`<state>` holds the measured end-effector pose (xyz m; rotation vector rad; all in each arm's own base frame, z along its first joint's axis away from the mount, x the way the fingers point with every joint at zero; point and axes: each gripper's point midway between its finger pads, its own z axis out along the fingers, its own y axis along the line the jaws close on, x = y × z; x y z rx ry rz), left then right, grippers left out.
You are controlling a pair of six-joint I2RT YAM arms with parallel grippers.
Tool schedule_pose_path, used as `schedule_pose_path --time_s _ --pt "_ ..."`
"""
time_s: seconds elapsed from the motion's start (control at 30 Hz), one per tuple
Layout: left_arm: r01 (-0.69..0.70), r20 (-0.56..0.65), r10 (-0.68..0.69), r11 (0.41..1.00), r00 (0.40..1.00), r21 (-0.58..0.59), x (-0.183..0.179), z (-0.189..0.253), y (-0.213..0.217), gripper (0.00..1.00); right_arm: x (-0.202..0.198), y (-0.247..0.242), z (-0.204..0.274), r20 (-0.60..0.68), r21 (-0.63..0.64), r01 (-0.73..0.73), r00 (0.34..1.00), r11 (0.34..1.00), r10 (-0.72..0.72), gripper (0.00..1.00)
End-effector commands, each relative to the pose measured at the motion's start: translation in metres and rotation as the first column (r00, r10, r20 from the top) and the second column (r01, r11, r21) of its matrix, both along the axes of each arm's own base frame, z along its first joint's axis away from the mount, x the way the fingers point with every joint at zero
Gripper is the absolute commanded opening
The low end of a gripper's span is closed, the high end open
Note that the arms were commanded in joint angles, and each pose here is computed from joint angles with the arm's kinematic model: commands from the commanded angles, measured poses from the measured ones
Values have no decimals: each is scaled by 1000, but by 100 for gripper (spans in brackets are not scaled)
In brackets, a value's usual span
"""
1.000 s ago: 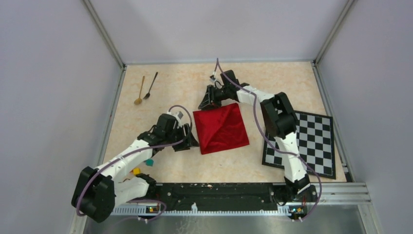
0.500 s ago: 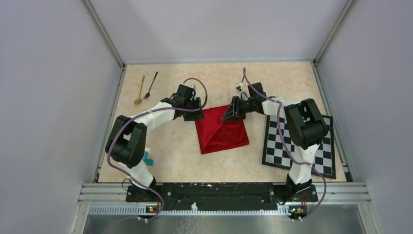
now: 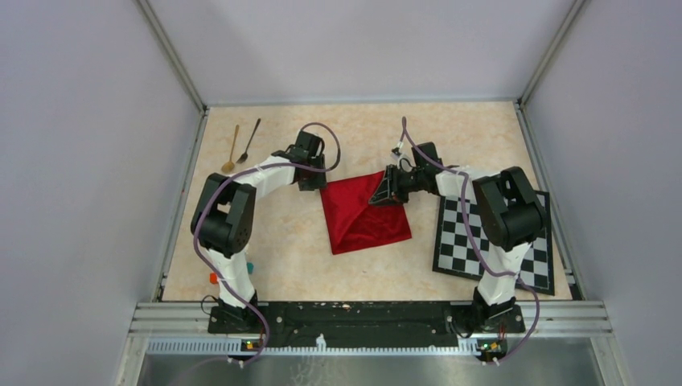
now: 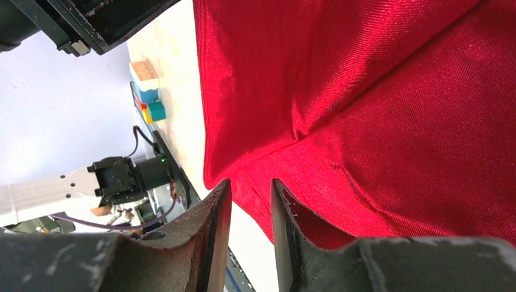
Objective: Fold the napkin into a case and place the utensils inside
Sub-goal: Smooth out the upper triangle-folded napkin at the center of the board.
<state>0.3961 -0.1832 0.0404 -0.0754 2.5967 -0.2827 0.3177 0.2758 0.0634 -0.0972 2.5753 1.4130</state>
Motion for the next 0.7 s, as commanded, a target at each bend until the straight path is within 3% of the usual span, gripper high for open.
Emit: schedule_pose_path --time_s 0.0,0.67 --pt "9 25 -10 1000 1000 25 11 5 1 44 6 2 17 103 20 -17 995 1000 15 30" --pt "-20 35 20 1000 999 19 18 1 15 41 -4 21 -7 72 -21 -55 996 998 57 30"
